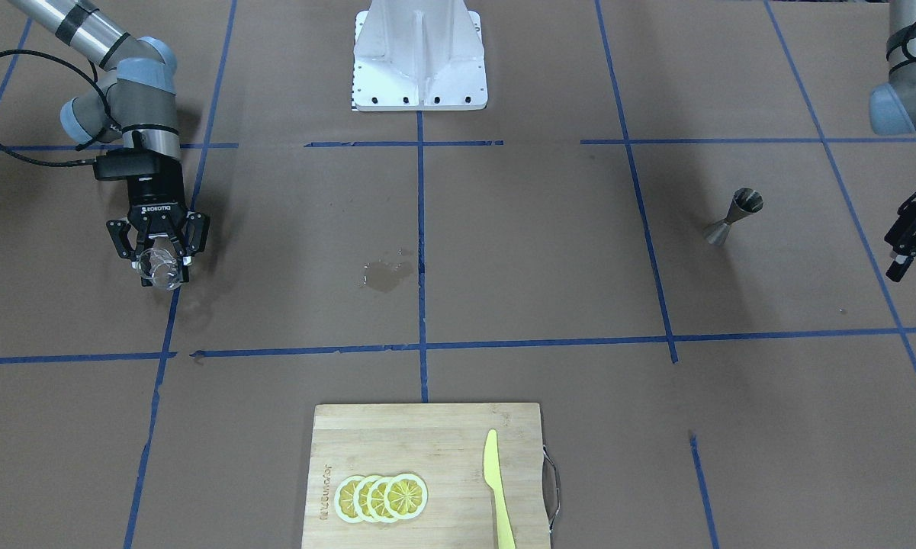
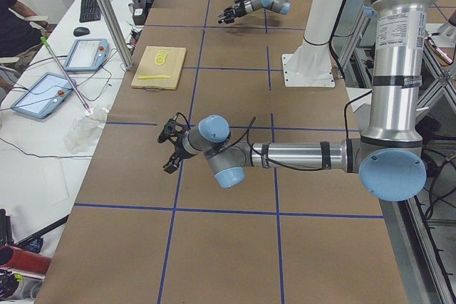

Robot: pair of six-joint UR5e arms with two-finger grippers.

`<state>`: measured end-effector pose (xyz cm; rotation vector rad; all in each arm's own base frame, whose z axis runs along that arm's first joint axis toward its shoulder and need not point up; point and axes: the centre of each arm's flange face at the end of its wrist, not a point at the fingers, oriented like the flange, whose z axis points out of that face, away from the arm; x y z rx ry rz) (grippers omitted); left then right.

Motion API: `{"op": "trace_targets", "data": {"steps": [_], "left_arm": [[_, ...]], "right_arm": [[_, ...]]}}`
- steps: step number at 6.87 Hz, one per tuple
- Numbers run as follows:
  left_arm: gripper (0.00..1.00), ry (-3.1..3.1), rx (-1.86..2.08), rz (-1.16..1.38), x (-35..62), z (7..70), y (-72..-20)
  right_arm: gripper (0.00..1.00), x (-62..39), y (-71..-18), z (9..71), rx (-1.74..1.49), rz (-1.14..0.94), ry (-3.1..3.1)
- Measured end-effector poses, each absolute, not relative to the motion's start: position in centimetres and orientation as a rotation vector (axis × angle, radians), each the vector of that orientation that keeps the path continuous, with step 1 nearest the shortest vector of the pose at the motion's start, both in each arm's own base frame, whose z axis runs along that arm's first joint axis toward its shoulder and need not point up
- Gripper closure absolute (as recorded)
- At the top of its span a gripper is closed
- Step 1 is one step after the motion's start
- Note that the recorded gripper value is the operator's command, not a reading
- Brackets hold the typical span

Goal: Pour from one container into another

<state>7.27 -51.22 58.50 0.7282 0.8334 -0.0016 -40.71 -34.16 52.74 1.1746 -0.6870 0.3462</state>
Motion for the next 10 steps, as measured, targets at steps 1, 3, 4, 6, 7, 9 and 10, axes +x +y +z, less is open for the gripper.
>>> {"op": "trace_targets", "data": {"steps": [1,3,4,6,7,9,10], "left_arm": [[0.00,0.834,0.729,-0.002,7.3,58.4,-51.2],[0.00,0.835,0.731,-0.005,7.2,58.3,-51.2],[0.00,0.836,0.732,-0.006,7.2,58.2,-51.2],[0.00,0.836,0.734,-0.007,7.2,58.1,-51.2],[0.00,0.836,0.734,-0.009,7.2,58.1,-51.2],[0.00,0.838,0.734,-0.013,7.2,58.0,-51.2],[0.00,0.840,0.733,-0.016,7.2,58.0,-51.2]], "right_arm": [[1.00,-41.5,-32.8,53.0,1.192,0.344,-0.685],[1.00,-42.7,-30.8,53.1,1.207,0.332,-0.687],[1.00,-43.0,-30.3,53.1,1.208,0.326,-0.690],[1.00,-43.3,-29.8,53.2,1.206,0.316,-0.691],[1.00,-43.3,-29.8,53.4,1.204,0.311,-0.688],[0.99,-43.3,-29.7,53.7,1.199,0.303,-0.685],[0.92,-43.3,-29.7,53.8,1.197,0.300,-0.684]]}}
